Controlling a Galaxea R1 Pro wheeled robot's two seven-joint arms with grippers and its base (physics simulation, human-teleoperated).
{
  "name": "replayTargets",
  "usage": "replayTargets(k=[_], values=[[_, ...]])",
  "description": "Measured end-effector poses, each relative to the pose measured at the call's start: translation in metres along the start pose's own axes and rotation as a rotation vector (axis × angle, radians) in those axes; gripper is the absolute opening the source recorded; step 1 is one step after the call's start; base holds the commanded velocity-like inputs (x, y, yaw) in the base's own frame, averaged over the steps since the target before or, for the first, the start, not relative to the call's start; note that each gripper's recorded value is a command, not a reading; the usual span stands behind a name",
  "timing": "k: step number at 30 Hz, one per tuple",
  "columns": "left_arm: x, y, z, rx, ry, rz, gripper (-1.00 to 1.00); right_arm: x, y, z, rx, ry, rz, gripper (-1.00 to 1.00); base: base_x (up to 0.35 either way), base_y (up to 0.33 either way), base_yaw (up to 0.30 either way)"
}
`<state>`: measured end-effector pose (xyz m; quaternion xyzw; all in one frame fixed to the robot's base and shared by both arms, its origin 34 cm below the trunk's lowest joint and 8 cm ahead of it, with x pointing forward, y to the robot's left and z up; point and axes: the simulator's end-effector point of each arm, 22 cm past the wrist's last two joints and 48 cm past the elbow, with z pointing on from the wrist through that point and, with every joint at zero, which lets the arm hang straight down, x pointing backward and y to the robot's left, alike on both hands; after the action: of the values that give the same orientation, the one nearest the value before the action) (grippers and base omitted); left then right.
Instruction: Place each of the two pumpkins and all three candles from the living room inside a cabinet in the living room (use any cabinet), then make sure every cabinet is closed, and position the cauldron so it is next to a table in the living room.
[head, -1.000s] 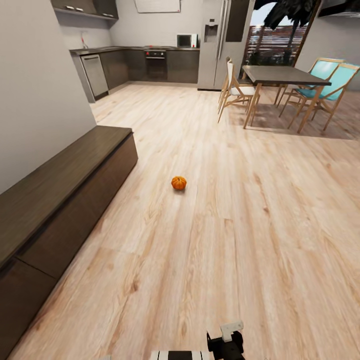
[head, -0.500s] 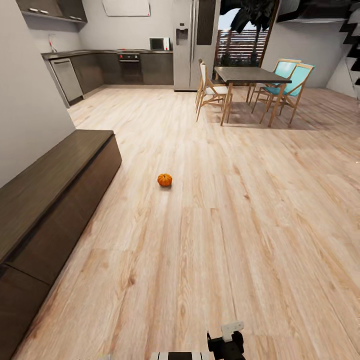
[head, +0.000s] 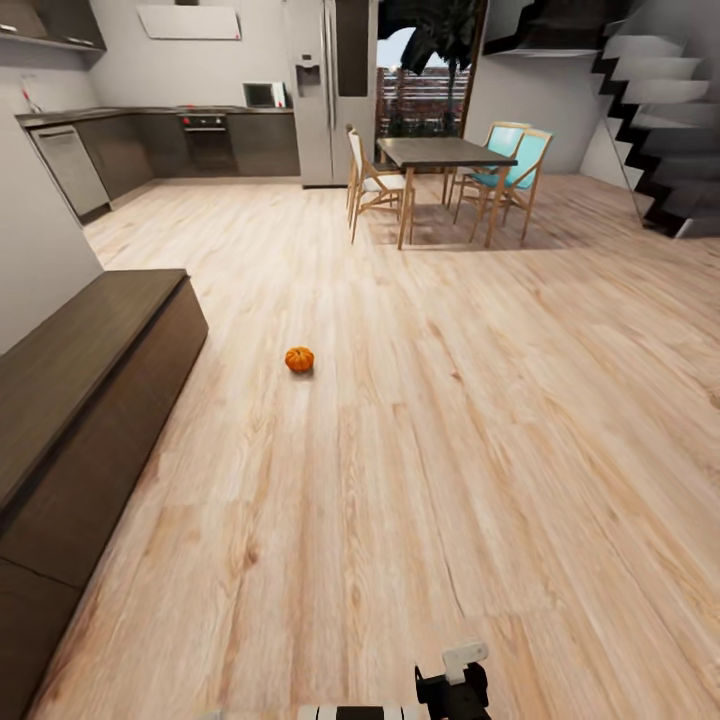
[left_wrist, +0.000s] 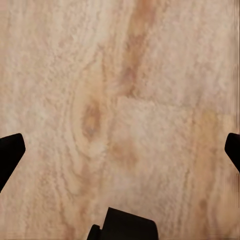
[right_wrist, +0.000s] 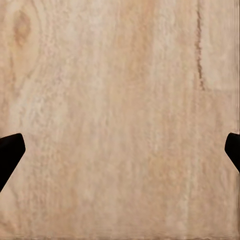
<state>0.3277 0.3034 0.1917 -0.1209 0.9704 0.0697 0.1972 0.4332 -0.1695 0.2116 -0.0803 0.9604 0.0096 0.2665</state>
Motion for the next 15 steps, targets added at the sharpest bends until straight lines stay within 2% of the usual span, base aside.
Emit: replayTargets(k=[15], values=[[-0.0054,-0.0033,-0.001,0.007,-0.012,-0.001,1.0,-0.005,-0.0019,-0.0015,0.004,-0.011,0.0,1.0,-0.006,0.002,-0.271]])
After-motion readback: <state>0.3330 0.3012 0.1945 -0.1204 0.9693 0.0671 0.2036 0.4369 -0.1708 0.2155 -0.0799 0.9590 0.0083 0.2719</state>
